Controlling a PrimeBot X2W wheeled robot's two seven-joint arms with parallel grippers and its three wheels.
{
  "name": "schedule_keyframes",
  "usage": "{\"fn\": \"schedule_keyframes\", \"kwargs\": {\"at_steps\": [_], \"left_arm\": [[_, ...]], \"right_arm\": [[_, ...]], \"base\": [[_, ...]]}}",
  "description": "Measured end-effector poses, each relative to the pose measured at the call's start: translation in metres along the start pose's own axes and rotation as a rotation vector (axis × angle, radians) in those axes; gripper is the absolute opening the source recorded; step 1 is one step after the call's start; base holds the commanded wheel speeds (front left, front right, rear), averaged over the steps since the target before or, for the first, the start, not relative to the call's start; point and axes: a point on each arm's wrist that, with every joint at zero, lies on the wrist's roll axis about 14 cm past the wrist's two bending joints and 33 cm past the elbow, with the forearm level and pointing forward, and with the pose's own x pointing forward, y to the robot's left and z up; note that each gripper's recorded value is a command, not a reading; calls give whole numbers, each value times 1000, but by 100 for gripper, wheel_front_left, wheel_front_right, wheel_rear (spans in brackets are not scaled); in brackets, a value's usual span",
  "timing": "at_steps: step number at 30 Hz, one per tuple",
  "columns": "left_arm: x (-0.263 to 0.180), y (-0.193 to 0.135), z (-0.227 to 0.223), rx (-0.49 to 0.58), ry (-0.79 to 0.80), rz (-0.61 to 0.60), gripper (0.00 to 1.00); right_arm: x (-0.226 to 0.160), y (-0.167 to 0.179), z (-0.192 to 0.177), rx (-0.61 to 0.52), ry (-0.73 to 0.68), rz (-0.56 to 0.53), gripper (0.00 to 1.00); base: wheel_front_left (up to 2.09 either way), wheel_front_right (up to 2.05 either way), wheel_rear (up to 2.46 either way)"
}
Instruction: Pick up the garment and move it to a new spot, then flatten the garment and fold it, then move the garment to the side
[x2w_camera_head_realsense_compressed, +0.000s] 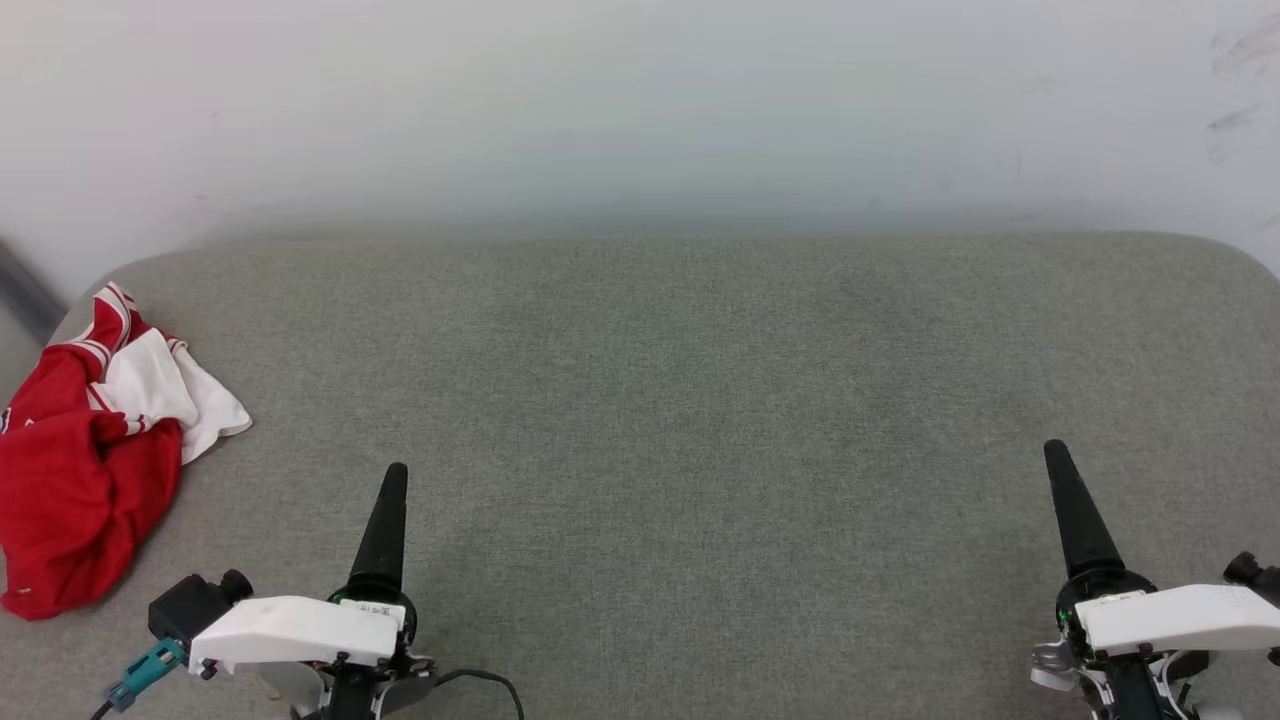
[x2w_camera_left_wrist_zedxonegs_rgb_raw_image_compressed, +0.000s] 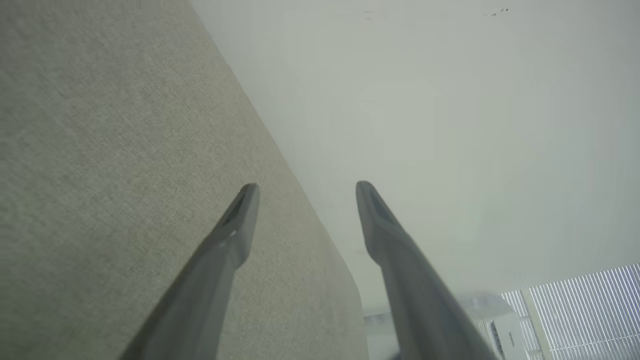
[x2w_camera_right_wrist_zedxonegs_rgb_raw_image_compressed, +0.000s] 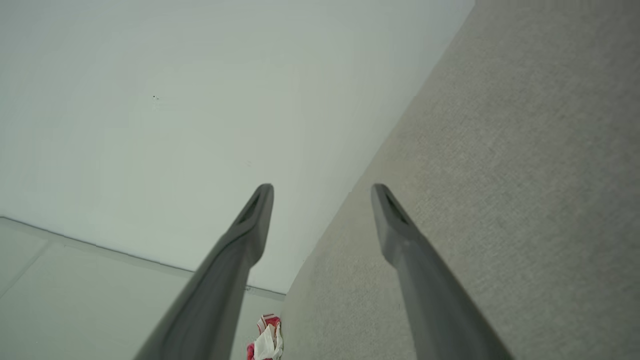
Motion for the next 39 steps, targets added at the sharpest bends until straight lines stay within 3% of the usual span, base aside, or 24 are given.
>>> {"fn": "schedule_keyframes", "kwargs": {"at_steps": [19,39], "left_arm": [[3,-17,-5,414,-3,-57,100],[6,-26,-13,708,-11,-99,100]], "right_arm": [[-1,9,0,-465,3,38,100],[-3,19,-1,-762,-1,81,100]], "base": [[0,0,0],[0,0,0]]}}
